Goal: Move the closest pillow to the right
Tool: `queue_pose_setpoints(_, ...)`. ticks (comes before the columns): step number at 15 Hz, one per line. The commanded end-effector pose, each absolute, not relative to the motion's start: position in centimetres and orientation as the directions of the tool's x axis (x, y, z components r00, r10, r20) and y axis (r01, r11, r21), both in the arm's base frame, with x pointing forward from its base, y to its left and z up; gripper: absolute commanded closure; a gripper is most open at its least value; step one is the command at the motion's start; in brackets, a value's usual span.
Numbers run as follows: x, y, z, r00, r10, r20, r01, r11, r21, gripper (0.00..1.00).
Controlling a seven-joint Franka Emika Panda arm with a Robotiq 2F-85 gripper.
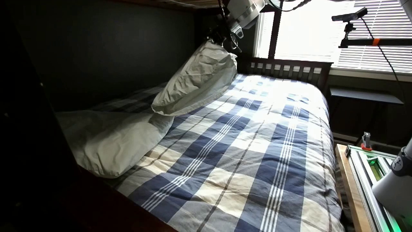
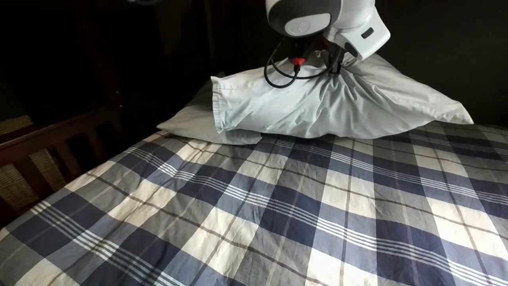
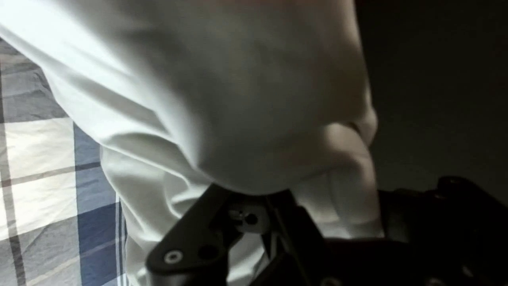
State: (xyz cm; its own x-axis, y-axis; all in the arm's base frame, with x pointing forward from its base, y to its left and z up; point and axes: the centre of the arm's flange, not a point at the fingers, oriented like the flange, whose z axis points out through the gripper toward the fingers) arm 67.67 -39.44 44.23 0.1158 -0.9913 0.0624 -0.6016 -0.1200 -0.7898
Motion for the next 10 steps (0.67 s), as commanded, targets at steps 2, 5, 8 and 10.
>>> queue_pose_setpoints(2, 72.9, -47.2, 44.4, -0.071, -0.997, 0.014, -0.512, 0.024, -0.859, 1.00)
queue_pose_setpoints(5, 73.0, -50.3, 43.8, -0.172, -0.984, -0.043, -0.476, 0.121, -0.871, 1.00)
queue_pose_setpoints(8, 72.9, -52.8, 43.3, -0.265, -0.959, -0.096, -0.423, 0.205, -0.883, 1.00)
queue_pose_setpoints(10, 72.7, -54.4, 43.0, -0.330, -0.935, -0.130, -0.377, 0.257, -0.890, 1.00)
